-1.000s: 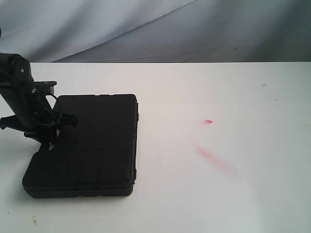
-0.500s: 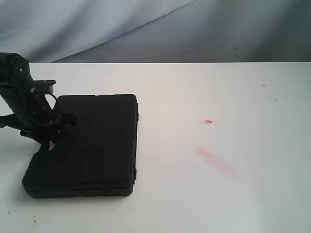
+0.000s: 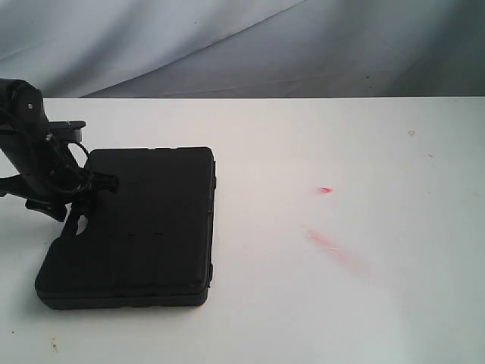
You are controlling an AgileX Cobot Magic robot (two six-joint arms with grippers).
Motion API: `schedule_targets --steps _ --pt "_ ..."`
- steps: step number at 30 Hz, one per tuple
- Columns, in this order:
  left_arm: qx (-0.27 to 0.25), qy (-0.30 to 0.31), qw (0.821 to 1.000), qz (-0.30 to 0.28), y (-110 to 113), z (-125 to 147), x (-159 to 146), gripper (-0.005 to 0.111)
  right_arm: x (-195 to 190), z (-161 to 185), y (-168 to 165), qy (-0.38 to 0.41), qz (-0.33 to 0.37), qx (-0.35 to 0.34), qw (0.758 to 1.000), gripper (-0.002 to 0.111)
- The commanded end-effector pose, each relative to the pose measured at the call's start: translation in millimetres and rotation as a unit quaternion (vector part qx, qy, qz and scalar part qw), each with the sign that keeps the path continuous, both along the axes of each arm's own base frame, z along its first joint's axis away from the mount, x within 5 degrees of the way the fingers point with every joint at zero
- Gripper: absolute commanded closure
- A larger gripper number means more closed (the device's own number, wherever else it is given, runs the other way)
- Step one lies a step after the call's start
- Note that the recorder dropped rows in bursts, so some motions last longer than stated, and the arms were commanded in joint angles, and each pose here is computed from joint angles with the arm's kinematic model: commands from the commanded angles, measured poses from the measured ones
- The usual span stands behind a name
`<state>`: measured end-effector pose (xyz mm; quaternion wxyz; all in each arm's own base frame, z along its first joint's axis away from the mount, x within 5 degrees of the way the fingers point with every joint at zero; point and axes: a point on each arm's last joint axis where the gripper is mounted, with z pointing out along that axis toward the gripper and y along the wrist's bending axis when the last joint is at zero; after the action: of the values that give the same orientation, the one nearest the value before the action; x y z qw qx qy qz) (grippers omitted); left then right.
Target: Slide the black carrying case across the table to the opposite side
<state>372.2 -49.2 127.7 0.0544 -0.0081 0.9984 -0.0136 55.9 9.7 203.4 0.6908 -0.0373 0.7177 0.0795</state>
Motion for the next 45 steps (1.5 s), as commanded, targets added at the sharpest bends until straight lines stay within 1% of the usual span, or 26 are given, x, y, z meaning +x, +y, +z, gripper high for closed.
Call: schedule_targets --steps 1,8,15,17,18,19,20,21,22,23,26,30,35,38,42,43,44,45 --pt "-0.005 -0.030 1.000 -0.001 0.3 20.6 -0.5 0.059 -0.3 -0.7 -0.3 -0.002 -0.003 0.003 1.000 0.108" --pt "-0.009 -0.061 0.998 -0.001 1.1 54.1 -6.9 0.059 -0.3 -0.7 -0.3 -0.002 -0.003 0.003 1.000 0.108" --pt "-0.010 -0.066 0.998 -0.002 2.7 83.6 -19.8 0.059 -0.3 -0.7 -0.3 -0.002 -0.003 0.003 1.000 0.108" --pt "-0.020 -0.077 0.997 0.003 2.0 96.8 -24.9 0.066 -0.3 -0.7 -0.3 -0.002 -0.003 0.003 1.000 0.108" --pt "-0.030 -0.089 0.996 0.007 1.0 107.4 -28.5 0.080 -0.3 -0.7 -0.3 -0.002 -0.003 0.003 1.000 0.108" --pt "-0.035 -0.095 0.995 0.008 -0.1 111.2 -30.5 0.087 -0.3 -0.7 -0.3 -0.002 -0.003 0.003 1.000 0.108" --pt "-0.042 -0.123 0.992 0.009 -1.0 119.3 -37.1 0.107 -0.3 -0.7 -0.3 -0.002 -0.003 0.003 1.000 0.108" --pt "-0.046 -0.138 0.989 0.011 -0.6 121.8 -41.6 0.106 -0.3 -0.7 -0.3 -0.002 -0.003 0.003 1.000 0.108" --pt "-0.057 -0.170 0.984 0.015 -0.4 126.8 -52.6 0.106 -0.3 -0.7 -0.3 -0.002 -0.003 0.003 1.000 0.108" --pt "-0.058 -0.184 0.981 0.016 0.8 127.4 -59.1 0.106 -0.3 -0.7 -0.3 -0.002 -0.003 0.003 1.000 0.108" --pt "-0.060 -0.228 0.972 0.017 5.8 127.5 -94.8 0.107 -0.3 -0.7 -0.3 -0.002 -0.003 0.003 1.000 0.108" --pt "-0.069 -0.311 0.948 0.017 12.4 140.4 -135.4 0.107 -0.3 -0.7 -0.3 -0.002 -0.003 0.003 1.000 0.108" --pt "-0.076 -0.360 0.930 0.016 17.1 154.9 -168.0 0.107 -0.3 -0.7 -0.3 -0.002 -0.003 0.003 1.000 0.108" --pt "-0.085 -0.409 0.909 0.016 21.3 169.0 -199.6 0.107 -0.3 -0.7 -0.3 -0.002 -0.003 0.003 1.000 0.108" --pt "-0.091 -0.446 0.890 0.014 24.8 176.9 -224.9 0.107 -0.3 -0.7 -0.3 -0.002 -0.003 0.003 1.000 0.108" --pt "-0.094 -0.464 0.880 0.013 26.4 180.6 -237.4 0.107 -0.3 -0.7 -0.3 -0.002 -0.003 0.003 1.000 0.108" --pt "-0.096 -0.474 0.875 0.013 27.4 181.8 -244.3 0.107 -0.3 -0.7 -0.3 -0.002 -0.003 0.003 1.000 0.108" --pt "-0.099 -0.493 0.864 0.012 29.2 181.9 -257.7 0.107 -0.3 -0.7 -0.3 -0.002 -0.003 0.003 1.000 0.108"
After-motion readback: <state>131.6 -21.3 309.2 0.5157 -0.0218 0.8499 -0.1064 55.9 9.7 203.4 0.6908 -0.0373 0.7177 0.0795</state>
